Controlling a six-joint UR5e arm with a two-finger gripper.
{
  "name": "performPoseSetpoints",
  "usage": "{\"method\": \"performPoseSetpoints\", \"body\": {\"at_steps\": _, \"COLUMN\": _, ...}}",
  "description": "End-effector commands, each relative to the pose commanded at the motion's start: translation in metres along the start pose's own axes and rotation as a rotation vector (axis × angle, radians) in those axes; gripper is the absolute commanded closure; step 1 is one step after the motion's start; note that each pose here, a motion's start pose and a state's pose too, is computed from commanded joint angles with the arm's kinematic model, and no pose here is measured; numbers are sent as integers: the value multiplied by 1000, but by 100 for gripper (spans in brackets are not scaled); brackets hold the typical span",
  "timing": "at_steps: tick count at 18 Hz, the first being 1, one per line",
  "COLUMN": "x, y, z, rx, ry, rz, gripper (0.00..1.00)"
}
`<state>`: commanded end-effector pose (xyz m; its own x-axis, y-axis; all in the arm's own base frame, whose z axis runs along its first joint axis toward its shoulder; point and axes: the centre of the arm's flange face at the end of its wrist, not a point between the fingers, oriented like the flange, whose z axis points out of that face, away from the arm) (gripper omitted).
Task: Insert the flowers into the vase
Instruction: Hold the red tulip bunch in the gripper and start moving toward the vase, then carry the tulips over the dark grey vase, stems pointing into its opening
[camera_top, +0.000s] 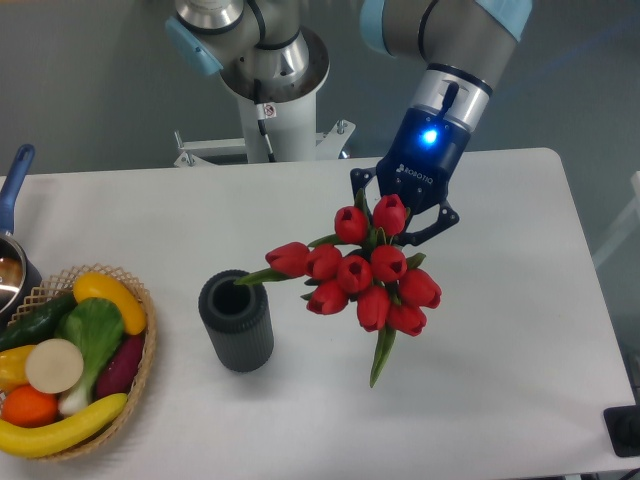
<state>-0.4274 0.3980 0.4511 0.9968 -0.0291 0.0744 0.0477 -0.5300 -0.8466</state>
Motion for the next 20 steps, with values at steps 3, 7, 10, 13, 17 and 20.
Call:
{"method": "performPoseSetpoints", "body": {"at_steps": 3, "x": 1, "y": 2, "z": 2, "rx": -2, "ry": 4, "rz": -4, "gripper": 86}}
{"method": "performPoseSetpoints", "body": {"at_steps": 7, "x": 2, "y": 4, "z": 5, "rx": -3, "ry": 11, "rz": -6, "gripper": 86}}
{"method": "performPoseSetpoints", "body": {"at_steps": 10, "x": 4, "y": 3, "z": 9, "rx": -6, "ry": 18, "rz": -1, "gripper": 86}}
{"method": "performPoseSetpoints", "body": {"at_steps": 13, "x": 6, "y": 2, "z": 15, "rx": -7, "ry": 28, "rz": 4, "gripper": 86}}
{"method": "performPoseSetpoints", "body": {"at_steps": 17, "x": 33, "y": -15, "z": 36, "rx": 36, "ry": 96, "rz": 53, "gripper": 86}}
{"method": "performPoseSetpoints", "body": {"at_steps": 20, "x": 44, "y": -23, "z": 40, "rx": 148, "ry": 186, "rz": 61, "gripper": 86}}
